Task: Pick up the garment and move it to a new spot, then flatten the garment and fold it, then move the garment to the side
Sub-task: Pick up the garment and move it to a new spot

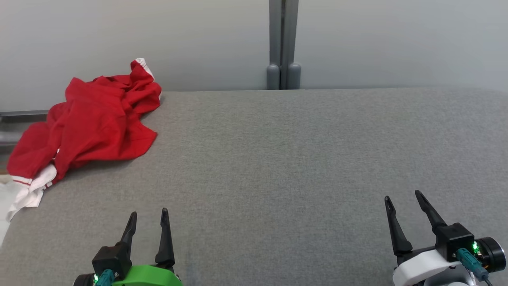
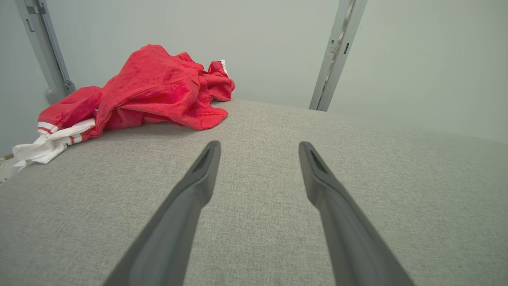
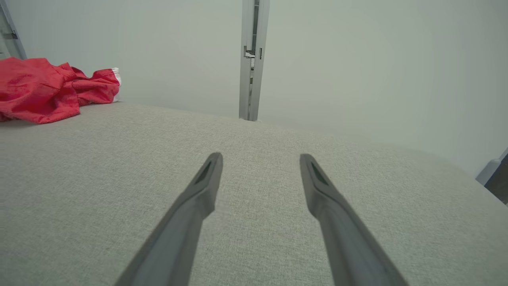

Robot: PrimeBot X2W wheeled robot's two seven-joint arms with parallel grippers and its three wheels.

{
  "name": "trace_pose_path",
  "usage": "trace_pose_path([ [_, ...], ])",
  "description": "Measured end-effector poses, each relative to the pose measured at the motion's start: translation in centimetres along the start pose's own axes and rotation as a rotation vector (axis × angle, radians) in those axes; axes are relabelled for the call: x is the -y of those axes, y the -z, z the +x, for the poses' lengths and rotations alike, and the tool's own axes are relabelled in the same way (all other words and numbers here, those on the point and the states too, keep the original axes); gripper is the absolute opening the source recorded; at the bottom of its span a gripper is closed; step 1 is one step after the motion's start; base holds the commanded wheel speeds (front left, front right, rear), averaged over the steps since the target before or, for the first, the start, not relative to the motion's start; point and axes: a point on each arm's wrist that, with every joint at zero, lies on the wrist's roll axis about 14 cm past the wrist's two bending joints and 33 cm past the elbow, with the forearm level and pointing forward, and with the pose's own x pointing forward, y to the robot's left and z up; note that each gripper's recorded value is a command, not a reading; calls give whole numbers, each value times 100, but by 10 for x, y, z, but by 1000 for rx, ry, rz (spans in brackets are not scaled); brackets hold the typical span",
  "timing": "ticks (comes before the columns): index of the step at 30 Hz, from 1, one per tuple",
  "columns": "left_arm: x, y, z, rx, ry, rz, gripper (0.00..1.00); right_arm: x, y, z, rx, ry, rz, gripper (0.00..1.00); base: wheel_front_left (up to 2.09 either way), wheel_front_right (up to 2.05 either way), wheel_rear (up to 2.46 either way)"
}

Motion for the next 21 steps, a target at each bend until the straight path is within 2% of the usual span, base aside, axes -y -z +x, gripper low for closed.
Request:
trace_pose_path([
  [21,-109,-30,-89,117,-391,12,100,-128,-3,46,13,-377,75,100,0,0,0],
])
